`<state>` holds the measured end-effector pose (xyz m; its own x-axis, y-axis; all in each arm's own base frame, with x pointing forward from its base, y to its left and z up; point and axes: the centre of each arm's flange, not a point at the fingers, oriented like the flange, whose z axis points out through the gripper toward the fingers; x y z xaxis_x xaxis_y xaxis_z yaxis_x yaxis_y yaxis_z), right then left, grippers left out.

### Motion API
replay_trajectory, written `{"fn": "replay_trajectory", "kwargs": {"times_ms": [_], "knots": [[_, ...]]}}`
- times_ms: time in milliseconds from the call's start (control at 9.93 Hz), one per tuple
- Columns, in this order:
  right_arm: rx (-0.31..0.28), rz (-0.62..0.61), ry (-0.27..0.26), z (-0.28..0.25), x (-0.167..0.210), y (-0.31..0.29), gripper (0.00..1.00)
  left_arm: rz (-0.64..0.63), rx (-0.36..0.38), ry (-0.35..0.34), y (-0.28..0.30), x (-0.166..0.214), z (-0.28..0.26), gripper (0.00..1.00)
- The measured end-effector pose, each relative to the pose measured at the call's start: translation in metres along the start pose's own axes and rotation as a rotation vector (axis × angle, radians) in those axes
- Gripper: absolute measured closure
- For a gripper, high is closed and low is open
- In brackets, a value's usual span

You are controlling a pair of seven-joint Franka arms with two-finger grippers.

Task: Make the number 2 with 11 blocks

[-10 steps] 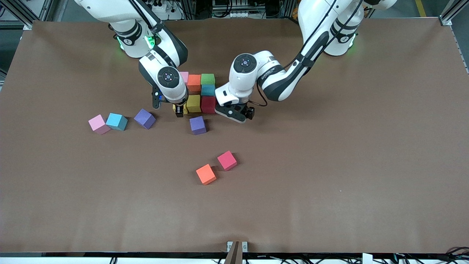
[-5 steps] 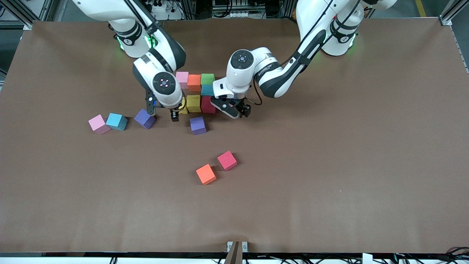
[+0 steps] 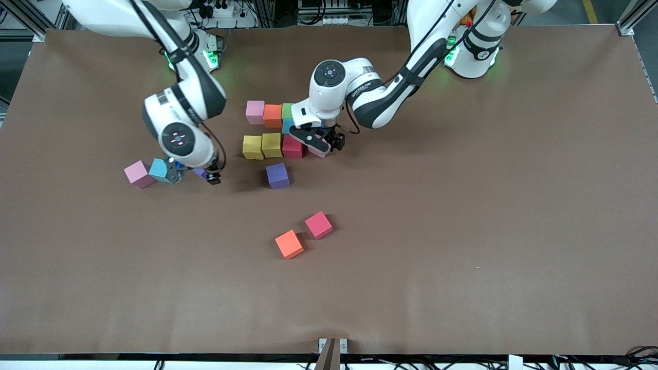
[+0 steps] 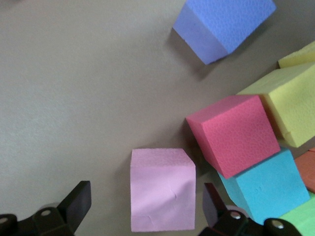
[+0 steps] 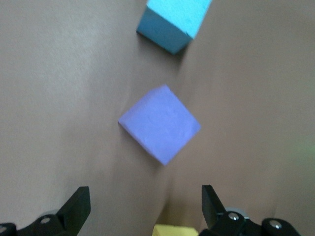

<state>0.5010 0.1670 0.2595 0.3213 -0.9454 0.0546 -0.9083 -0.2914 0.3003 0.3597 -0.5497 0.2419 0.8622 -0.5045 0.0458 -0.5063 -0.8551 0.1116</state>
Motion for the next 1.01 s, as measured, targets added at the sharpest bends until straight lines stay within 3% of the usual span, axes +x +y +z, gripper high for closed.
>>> {"fn": "replay_trajectory", "kwargs": {"times_ms": [201, 604, 1007], "knots": [[-0.005, -0.181, -0.005, 0.002, 0.014, 0.002, 0.00, 0.008, 0.003, -0.015, 0.005, -0.007, 0.007, 0.00], [-0.004, -0.562, 0.015, -0.002, 0.005, 0.013, 0.00, 0.025, 0.007, -0.037, 0.014, -0.016, 0.020, 0.00], [0.050, -0.783, 0.046, -0.001, 0.003, 0.021, 0.00, 0.057, 0.032, -0.053, 0.012, -0.022, 0.039, 0.01]]}}
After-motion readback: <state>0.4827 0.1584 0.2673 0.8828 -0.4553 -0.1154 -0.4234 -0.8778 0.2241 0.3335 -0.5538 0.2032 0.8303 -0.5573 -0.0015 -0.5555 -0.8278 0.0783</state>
